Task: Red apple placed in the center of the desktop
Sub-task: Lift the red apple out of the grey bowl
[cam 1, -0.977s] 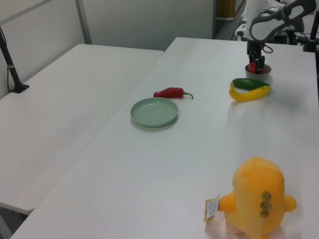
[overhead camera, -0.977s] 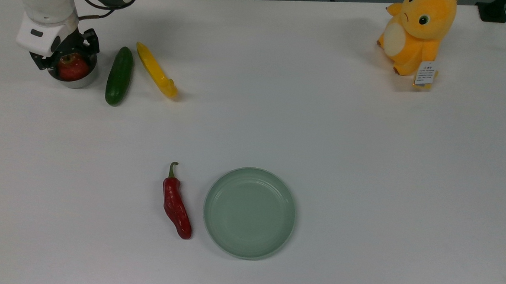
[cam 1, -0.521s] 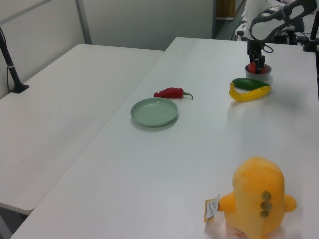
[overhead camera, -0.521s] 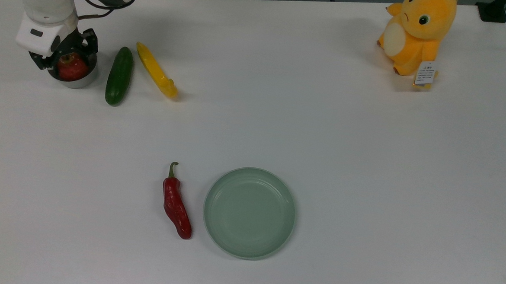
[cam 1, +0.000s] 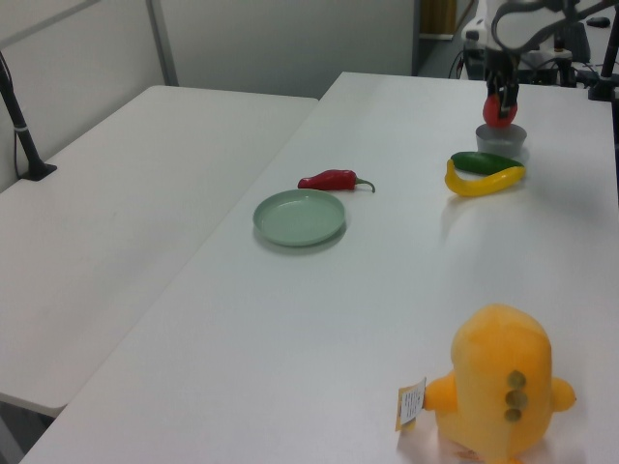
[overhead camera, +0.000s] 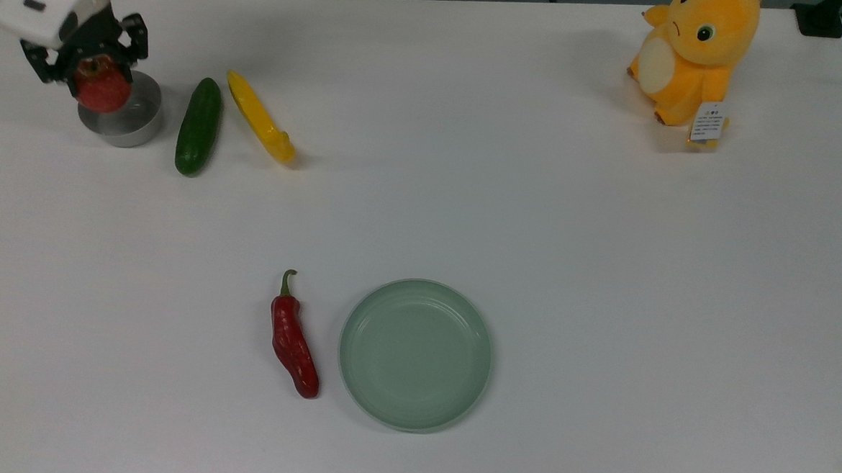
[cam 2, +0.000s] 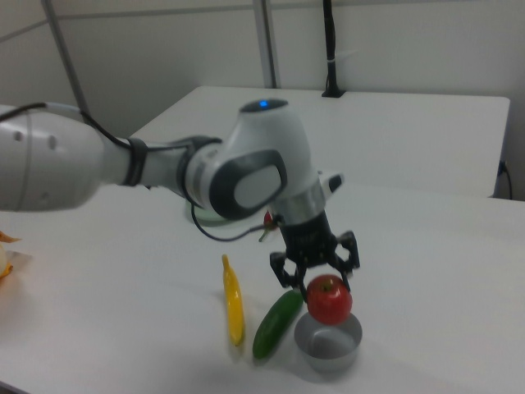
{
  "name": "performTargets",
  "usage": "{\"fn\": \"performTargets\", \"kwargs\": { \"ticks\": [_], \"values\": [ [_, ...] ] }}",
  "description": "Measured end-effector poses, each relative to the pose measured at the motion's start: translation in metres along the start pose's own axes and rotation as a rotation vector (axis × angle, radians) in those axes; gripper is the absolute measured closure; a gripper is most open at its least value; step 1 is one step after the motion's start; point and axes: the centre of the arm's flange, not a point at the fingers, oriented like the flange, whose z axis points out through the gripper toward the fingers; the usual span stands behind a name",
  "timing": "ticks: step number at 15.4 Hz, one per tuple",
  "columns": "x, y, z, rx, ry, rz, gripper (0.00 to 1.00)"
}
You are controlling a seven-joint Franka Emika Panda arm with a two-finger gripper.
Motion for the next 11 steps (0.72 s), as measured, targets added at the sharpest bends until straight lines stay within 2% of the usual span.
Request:
{"fn": "performTargets", "kwargs": {
  "ticks": [3,6,9,11],
  "values": [
    [-0.001,-0.009,-0.056,-0.005,0.025,0.040,0.29],
    [0.016,-0.029,-0.113,0.022,0.024,0.106,0.29],
    [0.031,-0.051,-0.150,0.083,0.043,0.177,0.29],
    [0.031,-0.064,-0.173,0.133,0.048,0.201,0.29]
  ]
}}
